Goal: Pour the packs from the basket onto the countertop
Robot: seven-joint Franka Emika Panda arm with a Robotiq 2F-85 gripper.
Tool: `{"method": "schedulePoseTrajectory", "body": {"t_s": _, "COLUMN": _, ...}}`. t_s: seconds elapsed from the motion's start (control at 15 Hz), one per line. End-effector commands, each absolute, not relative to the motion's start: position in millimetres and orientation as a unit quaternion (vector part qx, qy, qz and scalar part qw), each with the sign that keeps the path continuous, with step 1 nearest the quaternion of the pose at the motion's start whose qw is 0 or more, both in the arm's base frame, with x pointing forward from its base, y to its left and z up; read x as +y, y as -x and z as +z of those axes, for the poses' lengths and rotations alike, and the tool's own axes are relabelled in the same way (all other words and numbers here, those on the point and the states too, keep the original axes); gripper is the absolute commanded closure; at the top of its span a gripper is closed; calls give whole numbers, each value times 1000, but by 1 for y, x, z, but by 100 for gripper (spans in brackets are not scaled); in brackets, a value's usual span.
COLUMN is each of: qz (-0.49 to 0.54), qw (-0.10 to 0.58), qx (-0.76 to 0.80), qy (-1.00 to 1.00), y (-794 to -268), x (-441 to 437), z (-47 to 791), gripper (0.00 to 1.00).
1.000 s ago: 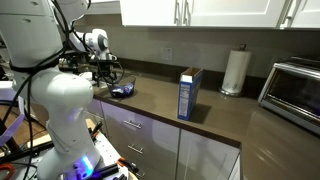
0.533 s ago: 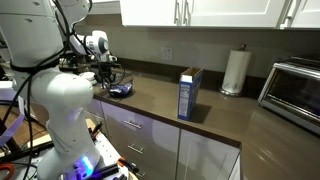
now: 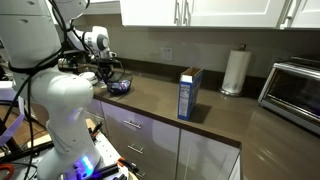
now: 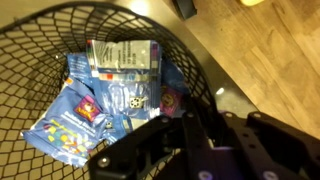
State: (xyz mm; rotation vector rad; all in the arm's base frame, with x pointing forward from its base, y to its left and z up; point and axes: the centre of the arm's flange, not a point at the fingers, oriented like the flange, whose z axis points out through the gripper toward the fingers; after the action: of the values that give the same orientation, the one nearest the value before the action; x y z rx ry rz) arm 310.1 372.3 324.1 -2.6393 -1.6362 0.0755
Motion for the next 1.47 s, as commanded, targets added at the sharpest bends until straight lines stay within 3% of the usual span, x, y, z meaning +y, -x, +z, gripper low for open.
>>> {"method": "schedulePoseTrajectory", "body": {"t_s": 0.0, "qz": -22, "qw": 82, "qx": -550, "qy": 831, "y": -322, "x": 349, "z": 350, "gripper": 97}}
{"method": "schedulePoseTrajectory", "body": {"t_s": 0.47, "qz": -114, "qw": 221, "qx": -563, "qy": 788, "y": -384, "x": 304, "z": 368, "gripper": 97}}
{"method": "schedulePoseTrajectory", "body": {"t_s": 0.87, "qz": -198, "qw": 312, "qx": -551, "qy": 748, "y": -389, "x": 273, "z": 367, "gripper": 97}}
{"method": "schedulePoseTrajectory", "body": {"t_s": 1.4, "qz": -233, "qw": 328, "qx": -529, "qy": 747, "y": -393, "x": 250, "z": 353, "gripper": 97}}
